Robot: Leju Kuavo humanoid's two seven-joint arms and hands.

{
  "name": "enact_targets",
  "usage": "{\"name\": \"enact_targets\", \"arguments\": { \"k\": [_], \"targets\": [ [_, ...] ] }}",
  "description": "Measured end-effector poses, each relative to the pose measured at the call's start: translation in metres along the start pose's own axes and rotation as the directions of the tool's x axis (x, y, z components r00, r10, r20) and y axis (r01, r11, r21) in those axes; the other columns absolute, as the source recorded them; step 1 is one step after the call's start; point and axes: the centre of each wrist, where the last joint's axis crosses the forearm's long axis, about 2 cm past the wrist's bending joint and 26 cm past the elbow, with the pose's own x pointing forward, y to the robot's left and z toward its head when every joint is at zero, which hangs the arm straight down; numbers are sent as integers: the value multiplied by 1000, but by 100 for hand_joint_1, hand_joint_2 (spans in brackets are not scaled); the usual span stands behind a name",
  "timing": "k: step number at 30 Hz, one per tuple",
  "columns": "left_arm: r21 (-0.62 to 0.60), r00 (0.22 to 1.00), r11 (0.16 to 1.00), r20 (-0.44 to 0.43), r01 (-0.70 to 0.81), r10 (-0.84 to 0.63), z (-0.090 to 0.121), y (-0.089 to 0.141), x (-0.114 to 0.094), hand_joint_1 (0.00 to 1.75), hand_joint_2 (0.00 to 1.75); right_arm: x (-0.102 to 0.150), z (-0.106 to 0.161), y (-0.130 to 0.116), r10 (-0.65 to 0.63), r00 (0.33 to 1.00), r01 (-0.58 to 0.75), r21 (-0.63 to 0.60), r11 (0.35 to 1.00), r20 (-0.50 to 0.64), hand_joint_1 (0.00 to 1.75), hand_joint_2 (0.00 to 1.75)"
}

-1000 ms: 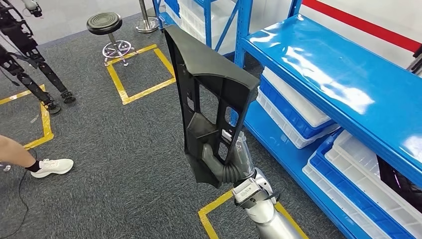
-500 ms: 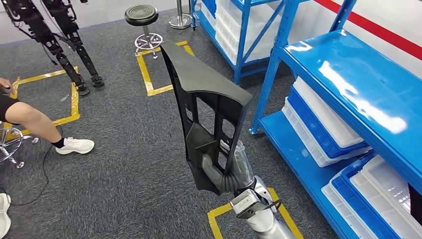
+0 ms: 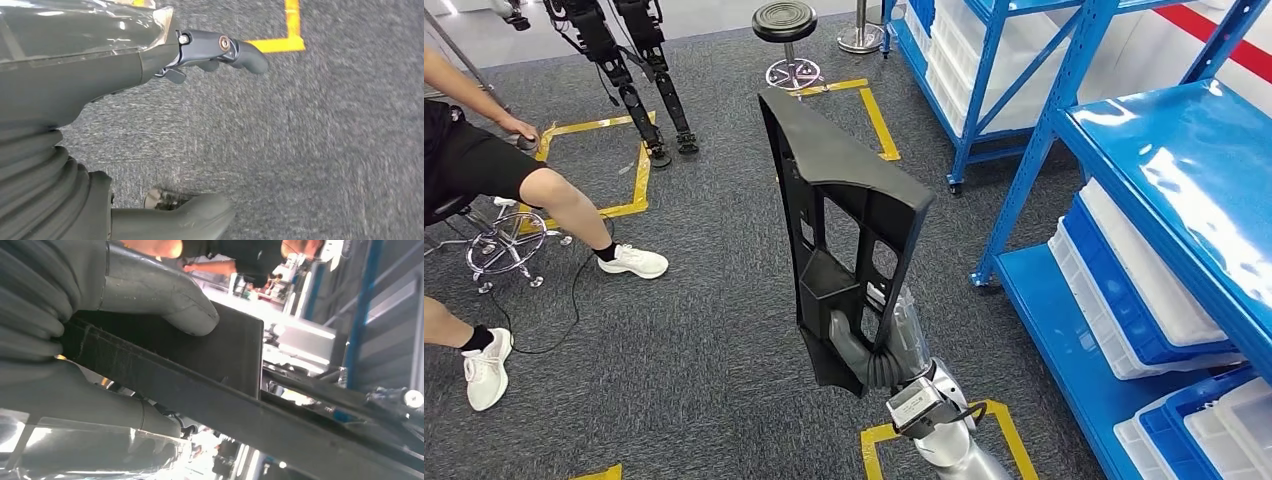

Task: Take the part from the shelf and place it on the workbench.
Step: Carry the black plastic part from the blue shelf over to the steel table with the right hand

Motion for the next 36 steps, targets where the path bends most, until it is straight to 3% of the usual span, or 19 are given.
{"name": "enact_targets", "arguments": {
  "k": [22,36],
  "targets": [
    [55,999,997,-1,-50,50,2,-3,-2,0,175,-8,-6,4,-63,998,63,10,998,19,175,175],
    [33,997,997,23,-75,74,-6,-3,8,0,175,-3,-34,0,-89,994,88,18,996,57,175,175]
  ]
}}
